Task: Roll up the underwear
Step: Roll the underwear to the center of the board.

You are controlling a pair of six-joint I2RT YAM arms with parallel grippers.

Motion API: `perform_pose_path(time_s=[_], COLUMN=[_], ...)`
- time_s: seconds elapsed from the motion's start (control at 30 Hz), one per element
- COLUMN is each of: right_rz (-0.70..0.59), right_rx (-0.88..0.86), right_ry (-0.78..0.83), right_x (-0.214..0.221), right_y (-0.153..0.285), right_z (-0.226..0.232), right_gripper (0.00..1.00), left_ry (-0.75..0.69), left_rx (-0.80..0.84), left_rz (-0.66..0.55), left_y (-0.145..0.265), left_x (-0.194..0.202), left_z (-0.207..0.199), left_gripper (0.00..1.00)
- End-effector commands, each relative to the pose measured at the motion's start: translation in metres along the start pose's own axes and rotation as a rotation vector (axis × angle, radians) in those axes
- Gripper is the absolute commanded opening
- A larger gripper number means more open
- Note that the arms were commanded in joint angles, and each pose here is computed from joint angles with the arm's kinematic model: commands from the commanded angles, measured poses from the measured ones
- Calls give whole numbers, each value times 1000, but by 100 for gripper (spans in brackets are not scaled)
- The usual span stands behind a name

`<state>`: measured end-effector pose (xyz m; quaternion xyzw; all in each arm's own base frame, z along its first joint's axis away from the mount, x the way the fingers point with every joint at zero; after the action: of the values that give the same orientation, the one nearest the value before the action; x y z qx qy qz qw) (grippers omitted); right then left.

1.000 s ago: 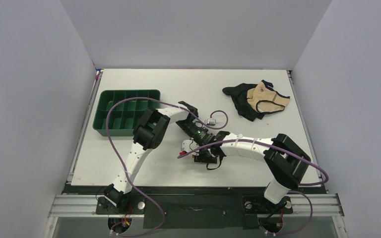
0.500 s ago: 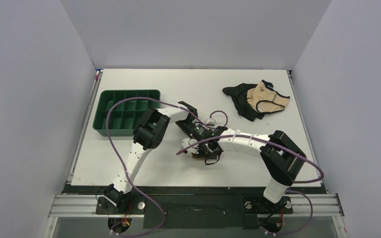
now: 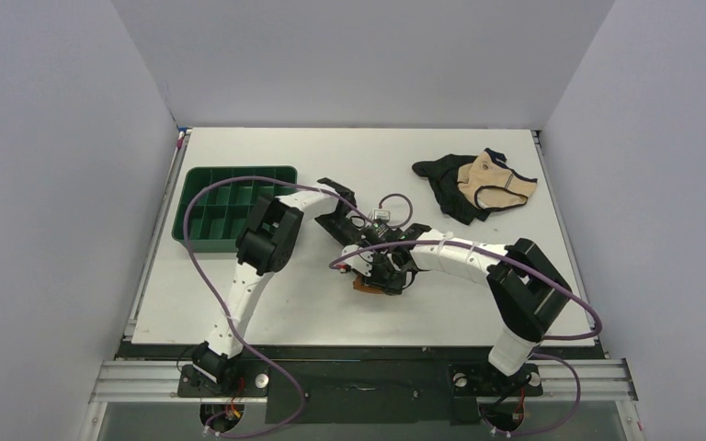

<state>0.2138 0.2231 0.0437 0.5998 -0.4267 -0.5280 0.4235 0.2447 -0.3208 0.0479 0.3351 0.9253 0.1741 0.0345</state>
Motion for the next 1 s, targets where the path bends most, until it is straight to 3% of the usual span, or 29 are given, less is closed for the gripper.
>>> perform_pose_path(time_s=[0.0,0.43,0.77,0.97], right_rz=[18,52,87,91], right_rx=[-141,-162,-188,-194], right_ry=[-34,-30,1,-9], right_x=[11,17,20,22], right_y=[0,-3,-6,-7], right_z=[35,43,54,54], right_gripper=[0,0,0,0], left_ry=[-141,-185,-157,-128], left_rx=[-238,-324,-418,-438], left_rz=[2,-167,-235,-337], left_y=[14,60,72,96], left_x=[-7,-22,-33,-32], left_z=[51,32,45,39], left_gripper=[70,79,79,78])
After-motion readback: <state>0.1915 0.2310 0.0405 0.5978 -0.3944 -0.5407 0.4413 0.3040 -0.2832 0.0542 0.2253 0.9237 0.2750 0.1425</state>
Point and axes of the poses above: each gripper's point midway between its finger pads, its own y axis back along the fingers, its own z axis along the line the jaws close on, x = y × z, the point moved 2 cm from there along y, back along the fingers, and after that the axes turned 11 degrees about y, right-handed, at the moved point
